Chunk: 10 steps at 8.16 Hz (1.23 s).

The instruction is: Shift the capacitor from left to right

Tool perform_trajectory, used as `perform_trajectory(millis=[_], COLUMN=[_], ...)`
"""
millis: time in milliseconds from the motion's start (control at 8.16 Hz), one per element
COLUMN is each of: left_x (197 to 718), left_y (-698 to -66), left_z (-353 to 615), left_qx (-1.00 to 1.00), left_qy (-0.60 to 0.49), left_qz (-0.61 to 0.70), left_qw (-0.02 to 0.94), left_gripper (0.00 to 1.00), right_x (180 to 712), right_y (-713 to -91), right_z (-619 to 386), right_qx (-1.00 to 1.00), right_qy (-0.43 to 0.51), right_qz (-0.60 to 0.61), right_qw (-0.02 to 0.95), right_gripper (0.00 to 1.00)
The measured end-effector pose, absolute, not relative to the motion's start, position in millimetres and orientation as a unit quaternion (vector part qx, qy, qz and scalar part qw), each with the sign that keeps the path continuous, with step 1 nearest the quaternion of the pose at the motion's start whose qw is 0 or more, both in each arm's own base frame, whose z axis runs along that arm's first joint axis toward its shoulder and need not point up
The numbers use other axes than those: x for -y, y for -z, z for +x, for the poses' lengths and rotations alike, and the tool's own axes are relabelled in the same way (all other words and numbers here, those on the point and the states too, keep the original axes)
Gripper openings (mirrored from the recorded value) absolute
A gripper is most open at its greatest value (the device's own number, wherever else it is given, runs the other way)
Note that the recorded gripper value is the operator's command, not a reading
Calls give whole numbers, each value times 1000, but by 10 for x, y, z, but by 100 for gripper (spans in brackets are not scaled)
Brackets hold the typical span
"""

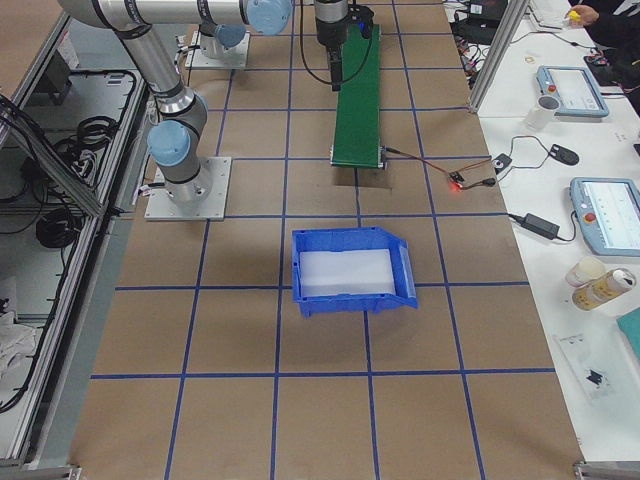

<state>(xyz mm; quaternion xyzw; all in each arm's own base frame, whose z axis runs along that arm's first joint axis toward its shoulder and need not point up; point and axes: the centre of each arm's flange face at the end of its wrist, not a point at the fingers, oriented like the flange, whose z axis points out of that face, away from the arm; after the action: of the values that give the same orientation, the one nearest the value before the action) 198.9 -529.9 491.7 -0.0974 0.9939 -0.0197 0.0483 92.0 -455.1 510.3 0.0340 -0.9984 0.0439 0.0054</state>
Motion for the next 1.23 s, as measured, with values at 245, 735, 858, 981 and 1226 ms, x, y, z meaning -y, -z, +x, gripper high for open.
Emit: perform_trajectory(millis=[245, 735, 858, 981, 1226], left_x=[5301, 5253, 5315, 5365, 5422], left_y=[-4323, -2927, -2660, -2404, -2080], left_z=[3074, 4422, 4512, 4546, 4597], left_qx=[-997, -999, -999, -999, -998], left_qy=[7, -4, 2, 5, 8], left_qz=[-58, -14, 7, 20, 54], left_qw=[49, 43, 43, 32, 24], left_gripper=[100, 100, 100, 100, 94], right_x=[4552, 4552, 4552, 4552, 4550], right_y=[-5102, -5101, -5102, -5101, -5099], right_z=[920, 921, 921, 921, 920], right_qx=[998, 998, 998, 998, 999], right_qy=[-44, -44, -44, -44, -43], right_qz=[34, 34, 34, 34, 34], right_qw=[6, 5, 5, 5, 5], right_gripper=[100, 100, 100, 100, 100])
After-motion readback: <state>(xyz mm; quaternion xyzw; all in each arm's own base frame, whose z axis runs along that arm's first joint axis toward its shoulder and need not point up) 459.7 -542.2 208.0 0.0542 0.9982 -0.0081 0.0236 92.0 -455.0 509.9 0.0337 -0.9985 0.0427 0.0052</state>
